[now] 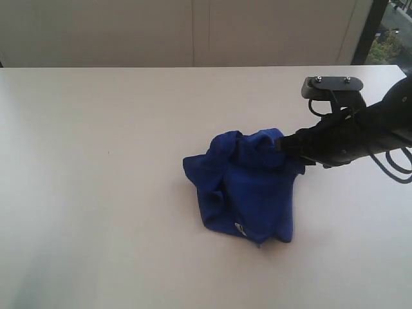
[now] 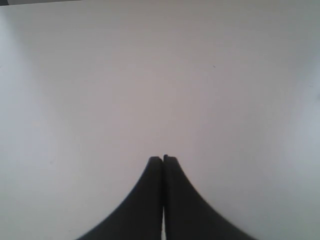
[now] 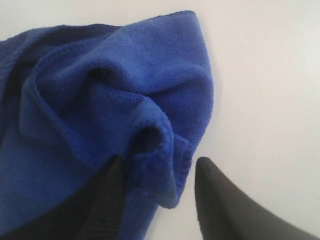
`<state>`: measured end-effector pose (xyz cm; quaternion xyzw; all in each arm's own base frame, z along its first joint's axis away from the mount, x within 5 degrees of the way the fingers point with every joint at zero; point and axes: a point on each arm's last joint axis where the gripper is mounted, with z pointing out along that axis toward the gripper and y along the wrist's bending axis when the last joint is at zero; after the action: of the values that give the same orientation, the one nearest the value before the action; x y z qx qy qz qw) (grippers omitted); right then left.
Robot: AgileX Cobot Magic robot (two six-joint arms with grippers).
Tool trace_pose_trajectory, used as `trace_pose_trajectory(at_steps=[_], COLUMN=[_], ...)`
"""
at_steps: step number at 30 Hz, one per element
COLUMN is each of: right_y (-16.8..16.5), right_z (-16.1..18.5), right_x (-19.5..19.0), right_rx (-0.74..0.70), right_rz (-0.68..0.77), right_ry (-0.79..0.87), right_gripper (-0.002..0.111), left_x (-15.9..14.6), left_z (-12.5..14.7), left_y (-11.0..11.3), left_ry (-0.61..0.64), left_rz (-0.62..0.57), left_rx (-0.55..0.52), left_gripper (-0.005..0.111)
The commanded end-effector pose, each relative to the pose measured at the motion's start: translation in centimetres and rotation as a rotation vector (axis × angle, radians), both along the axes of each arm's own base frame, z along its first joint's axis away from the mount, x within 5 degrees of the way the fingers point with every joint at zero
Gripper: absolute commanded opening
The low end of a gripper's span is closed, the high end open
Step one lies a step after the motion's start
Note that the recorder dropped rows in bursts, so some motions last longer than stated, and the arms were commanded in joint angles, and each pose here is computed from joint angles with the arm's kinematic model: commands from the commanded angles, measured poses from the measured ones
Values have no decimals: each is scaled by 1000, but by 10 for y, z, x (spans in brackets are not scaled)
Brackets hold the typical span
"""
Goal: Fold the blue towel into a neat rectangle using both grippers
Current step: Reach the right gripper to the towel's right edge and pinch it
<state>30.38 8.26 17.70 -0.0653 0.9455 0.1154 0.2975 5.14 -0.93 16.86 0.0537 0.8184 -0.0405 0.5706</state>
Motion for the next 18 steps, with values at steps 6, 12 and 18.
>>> trace_pose_trajectory(at_steps=[6,12,18], right_y=[1,3,1], right_z=[0,51,73], right_x=[0,-1,-10], right_rx=[-33,-93,-146], right_rz=[52,197,269], right_ry=[-7,-119,-143], right_gripper=[0,0,0], left_x=[0,0,0], left_z=[-2,-2,-2], left_y=[0,0,0], left_ry=[2,2,2], left_rz=[5,5,5], left_rx=[-11,-11,-11], left_gripper=[0,0,0])
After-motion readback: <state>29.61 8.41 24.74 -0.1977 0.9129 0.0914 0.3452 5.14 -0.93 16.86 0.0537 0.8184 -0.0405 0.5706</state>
